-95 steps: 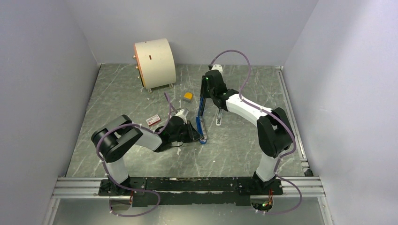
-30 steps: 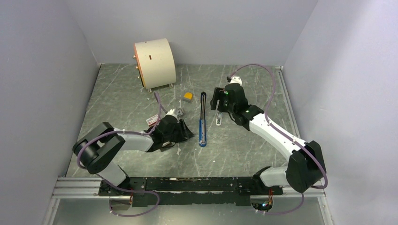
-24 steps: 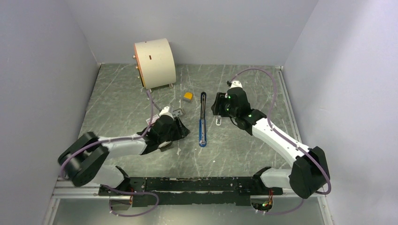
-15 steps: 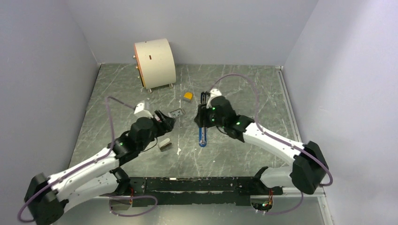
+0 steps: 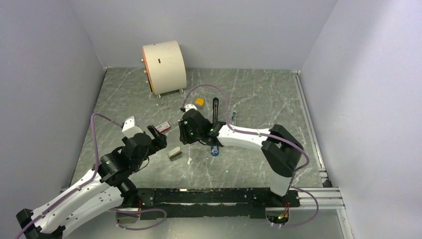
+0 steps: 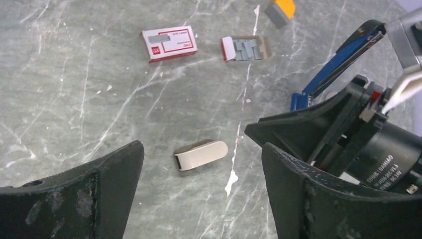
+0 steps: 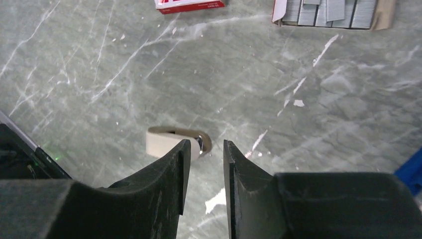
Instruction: Load the staples into the stapler
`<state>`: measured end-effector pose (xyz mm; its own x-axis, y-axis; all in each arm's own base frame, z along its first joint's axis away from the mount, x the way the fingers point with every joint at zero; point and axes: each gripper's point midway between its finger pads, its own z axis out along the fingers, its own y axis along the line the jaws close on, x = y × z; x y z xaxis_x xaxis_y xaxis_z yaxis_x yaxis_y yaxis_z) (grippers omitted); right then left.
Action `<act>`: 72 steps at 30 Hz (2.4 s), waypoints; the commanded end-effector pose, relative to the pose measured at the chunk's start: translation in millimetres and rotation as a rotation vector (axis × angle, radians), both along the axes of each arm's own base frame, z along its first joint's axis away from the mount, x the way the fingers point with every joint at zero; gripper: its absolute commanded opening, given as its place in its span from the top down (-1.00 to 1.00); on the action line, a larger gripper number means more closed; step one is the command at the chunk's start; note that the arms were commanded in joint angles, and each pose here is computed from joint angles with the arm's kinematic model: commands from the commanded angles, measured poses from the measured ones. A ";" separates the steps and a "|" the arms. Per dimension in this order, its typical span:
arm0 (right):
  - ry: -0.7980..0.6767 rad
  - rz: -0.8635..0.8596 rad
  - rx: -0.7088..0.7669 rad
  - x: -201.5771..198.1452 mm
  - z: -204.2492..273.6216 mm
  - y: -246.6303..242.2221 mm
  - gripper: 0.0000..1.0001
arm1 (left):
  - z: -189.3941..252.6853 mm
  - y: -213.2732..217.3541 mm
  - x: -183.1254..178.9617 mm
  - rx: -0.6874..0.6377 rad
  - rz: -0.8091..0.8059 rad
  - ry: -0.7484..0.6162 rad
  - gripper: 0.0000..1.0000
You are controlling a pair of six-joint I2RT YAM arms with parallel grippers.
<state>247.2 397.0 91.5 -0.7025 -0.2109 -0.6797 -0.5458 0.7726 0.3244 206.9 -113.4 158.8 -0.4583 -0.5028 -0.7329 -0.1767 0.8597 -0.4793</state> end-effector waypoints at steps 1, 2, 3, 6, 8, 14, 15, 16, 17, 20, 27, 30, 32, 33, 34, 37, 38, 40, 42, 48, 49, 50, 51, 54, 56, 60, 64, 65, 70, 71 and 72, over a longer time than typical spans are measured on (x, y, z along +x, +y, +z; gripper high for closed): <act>0.046 -0.060 -0.014 9.7 -13.7 12.6 0.30 | -25.6 9.3 -9.3 0.013 0.037 0.061 -0.81; 0.061 -0.057 -0.017 9.4 -17.9 16.2 0.28 | -31.2 9.0 -10.7 0.007 0.040 0.072 -0.78; 0.077 -0.049 -0.024 8.2 -22.6 19.1 0.27 | -36.5 8.3 -11.6 0.001 0.042 0.081 -0.75; 0.115 -0.025 -0.046 6.3 -34.9 26.8 0.24 | -49.0 2.9 -12.3 -0.013 0.027 0.097 -0.52; 0.140 -0.010 -0.075 3.3 -43.2 28.2 0.24 | -56.0 -1.2 -12.4 -0.023 0.019 0.109 -0.20; 0.232 0.000 -0.225 -10.1 -71.3 10.4 0.34 | -98.8 -20.2 -16.4 -0.031 -0.049 0.187 0.18; 0.235 -0.002 -0.227 -12.0 -72.7 7.9 0.35 | -104.8 -23.8 -17.3 -0.036 -0.064 0.196 0.24; 0.246 0.010 -0.220 -15.9 -72.5 7.5 0.36 | -109.6 -26.2 -17.8 -0.040 -0.073 0.203 0.33; 0.252 0.016 -0.215 -18.1 -71.5 6.7 0.36 | -113.4 -27.4 -18.4 -0.041 -0.076 0.210 0.40; 0.259 0.030 -0.208 -22.4 -69.8 5.4 0.37 | -121.5 -27.3 -18.0 -0.024 -0.079 0.218 0.49; 0.304 0.076 -0.193 -37.6 -70.7 2.9 0.37 | -136.1 -36.1 -20.5 -0.019 -0.127 0.247 0.54; 0.303 0.086 -0.189 -40.8 -69.4 1.0 0.37 | -139.2 -36.0 -20.3 -0.014 -0.125 0.252 0.54; 0.294 0.107 -0.175 -45.2 -65.5 0.8 0.37 | -139.5 -35.1 -18.3 -0.009 -0.117 0.244 0.53; 0.287 0.116 -0.171 -46.4 -64.5 0.4 0.37 | -139.6 -34.6 -17.1 -0.006 -0.113 0.239 0.53; 0.280 0.112 -0.168 -46.1 -62.7 -0.7 0.37 | -139.3 -34.0 -15.3 -0.001 -0.109 0.231 0.53; 0.251 0.074 -0.187 -41.7 -61.7 -8.9 0.37 | -137.7 -30.4 -11.9 0.025 -0.088 0.229 0.52; 0.230 0.049 -0.193 -37.2 -58.7 -12.0 0.38 | -137.2 -28.4 -11.1 0.036 -0.080 0.229 0.51; 0.183 0.007 -0.200 -27.5 -51.1 -16.7 0.38 | -134.4 -23.1 -9.1 0.061 -0.062 0.221 0.47; 0.146 -0.021 -0.199 -18.2 -43.1 -18.1 0.37 | -130.6 -15.7 -8.4 0.093 -0.040 0.217 0.40; 0.132 -0.083 -0.232 4.6 -48.0 -7.6 0.37 | -95.5 1.5 -5.3 0.121 0.037 0.181 0.25; 0.137 -0.084 -0.239 7.1 -53.8 -4.2 0.38 | -89.1 4.2 -4.5 0.126 0.043 0.167 0.26; 0.138 -0.079 -0.233 9.0 -54.8 0.9 0.38 | -84.4 5.8 -4.6 0.132 0.043 0.161 0.29; 0.138 -0.074 -0.227 11.6 -55.1 6.0 0.38 | -80.9 6.2 -5.1 0.134 0.038 0.160 0.34; 0.143 -0.044 -0.200 14.6 -54.6 20.9 0.39 | -81.7 2.2 -11.9 0.138 0.001 0.203 0.47; 0.150 -0.024 -0.196 14.2 -56.2 26.9 0.39 | -87.5 -6.1 -18.1 0.122 -0.048 0.239 0.52; 0.187 0.009 -0.211 6.9 -66.3 29.9 0.42 | -105.1 -24.8 -30.4 0.072 -0.155 0.296 0.57; 0.212 0.023 -0.229 -2.1 -73.1 22.6 0.46 | -123.0 -35.9 -39.5 0.051 -0.221 0.344 0.60; 0.217 0.023 -0.236 -4.2 -74.2 19.6 0.47 | -126.0 -37.8 -40.2 0.047 -0.230 0.350 0.60; 0.269 0.057 -0.260 -24.2 -81.3 3.2 0.59 | -130.2 -57.2 -37.2 0.006 -0.303 0.335 0.60; 0.275 0.063 -0.264 -28.1 -82.0 0.2 0.61 | -130.5 -62.3 -36.5 -0.008 -0.321 0.331 0.60; 0.279 0.068 -0.267 -31.4 -81.4 -2.3 0.63 | -131.7 -66.2 -36.1 -0.017 -0.332 0.331 0.60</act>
<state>239.9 413.6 16.8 -0.8226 -0.3544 -0.4447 -0.4987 0.8252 0.2650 163.9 -148.1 18.5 -0.7969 -0.3120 -0.5173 -0.1351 0.9267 -0.3508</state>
